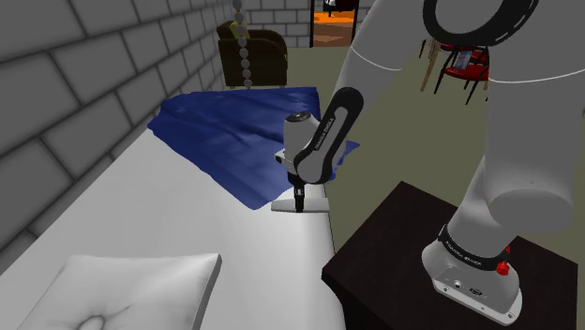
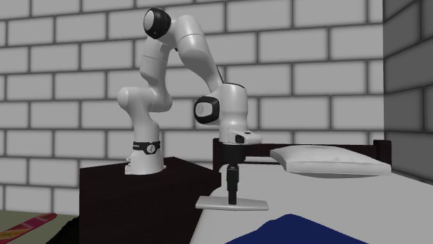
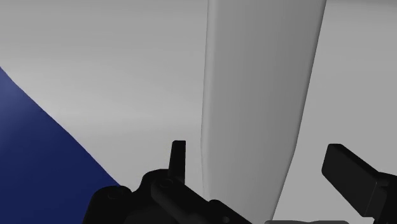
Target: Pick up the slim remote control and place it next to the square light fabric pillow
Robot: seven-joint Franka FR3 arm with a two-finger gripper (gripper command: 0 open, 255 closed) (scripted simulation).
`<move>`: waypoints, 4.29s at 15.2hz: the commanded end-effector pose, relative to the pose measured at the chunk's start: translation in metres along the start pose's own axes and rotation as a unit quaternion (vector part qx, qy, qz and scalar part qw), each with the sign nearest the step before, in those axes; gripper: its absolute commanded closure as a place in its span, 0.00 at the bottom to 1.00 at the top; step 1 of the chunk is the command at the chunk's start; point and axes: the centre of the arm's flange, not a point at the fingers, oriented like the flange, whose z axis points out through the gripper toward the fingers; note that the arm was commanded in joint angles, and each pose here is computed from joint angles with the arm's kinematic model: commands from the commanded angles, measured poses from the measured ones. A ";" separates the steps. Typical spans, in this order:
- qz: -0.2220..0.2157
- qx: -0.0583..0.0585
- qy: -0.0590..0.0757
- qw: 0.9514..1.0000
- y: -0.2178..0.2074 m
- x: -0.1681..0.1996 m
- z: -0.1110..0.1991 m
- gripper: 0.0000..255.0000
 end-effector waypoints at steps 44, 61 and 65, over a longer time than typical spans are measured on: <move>0.000 0.000 0.000 1.000 0.001 -0.001 -0.107 1.00; 0.000 0.000 0.000 1.000 -0.007 0.024 -0.182 1.00; 0.000 0.000 0.000 1.000 -0.024 0.074 -0.183 1.00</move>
